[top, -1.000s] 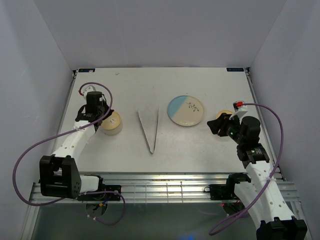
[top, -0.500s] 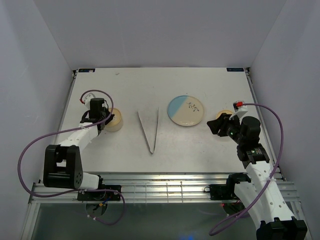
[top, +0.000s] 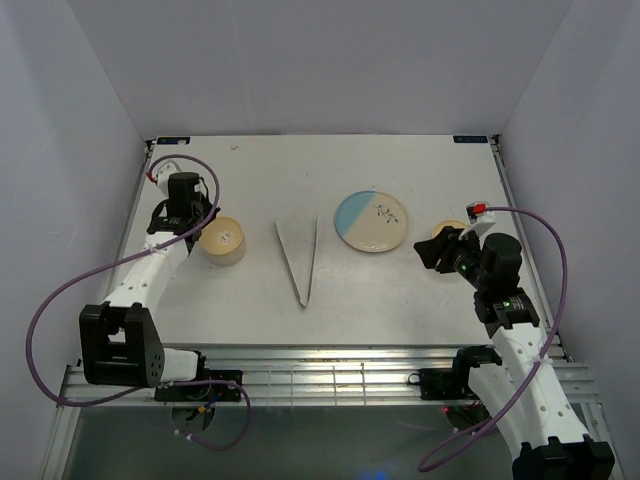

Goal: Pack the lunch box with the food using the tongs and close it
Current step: Close the box lid on the packing box.

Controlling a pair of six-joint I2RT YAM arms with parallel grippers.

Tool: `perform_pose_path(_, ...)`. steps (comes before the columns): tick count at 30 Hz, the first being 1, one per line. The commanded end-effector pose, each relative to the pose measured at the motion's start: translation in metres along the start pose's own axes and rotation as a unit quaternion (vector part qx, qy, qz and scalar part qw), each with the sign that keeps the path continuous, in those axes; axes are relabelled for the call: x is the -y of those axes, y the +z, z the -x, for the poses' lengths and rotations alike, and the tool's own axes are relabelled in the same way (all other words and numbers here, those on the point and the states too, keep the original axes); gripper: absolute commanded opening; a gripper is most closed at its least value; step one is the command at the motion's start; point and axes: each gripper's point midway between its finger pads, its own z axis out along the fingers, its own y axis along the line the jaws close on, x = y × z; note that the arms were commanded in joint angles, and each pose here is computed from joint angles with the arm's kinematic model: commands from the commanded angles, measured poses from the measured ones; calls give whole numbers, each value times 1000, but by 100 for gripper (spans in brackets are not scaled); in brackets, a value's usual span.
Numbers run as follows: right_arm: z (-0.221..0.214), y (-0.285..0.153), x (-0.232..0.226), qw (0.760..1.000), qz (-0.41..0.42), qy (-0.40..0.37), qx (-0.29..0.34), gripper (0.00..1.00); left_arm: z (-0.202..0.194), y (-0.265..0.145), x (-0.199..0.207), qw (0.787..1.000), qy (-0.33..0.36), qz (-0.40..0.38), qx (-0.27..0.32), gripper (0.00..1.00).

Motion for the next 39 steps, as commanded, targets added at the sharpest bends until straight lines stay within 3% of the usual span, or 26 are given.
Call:
perform_pose_path(1, 9, 1, -6, 1000, 12, -10, 17, 50, -40, 21, -48, 995, 18, 83, -49, 0)
perform_pose_path(6, 9, 1, -6, 1000, 14, -9, 15, 50, -81, 40, -73, 990, 13, 112, -83, 0)
perform_pose_path(10, 10, 0, -7, 1000, 15, -11, 17, 50, -91, 42, -80, 988, 9, 122, -97, 0)
perform_pose_path(19, 10, 0, -7, 1000, 16, -13, 17, 50, -26, 7, -40, 998, 3, 56, -23, 0)
perform_pose_path(21, 10, 0, -8, 1000, 17, -14, 18, 50, -9, -10, -22, 1000, 6, 11, -6, 3)
perform_pose_path(23, 10, 0, -8, 1000, 16, -12, 16, 50, 5, -24, 1, 999, 12, -49, 11, 0)
perform_pose_path(25, 10, 0, -8, 1000, 16, -12, 16, 50, 2, -28, 14, 997, 16, -77, -4, 0)
perform_pose_path(39, 9, 0, -8, 1000, 17, -14, 15, 50, -123, 46, -49, 986, 33, 29, -160, 0)
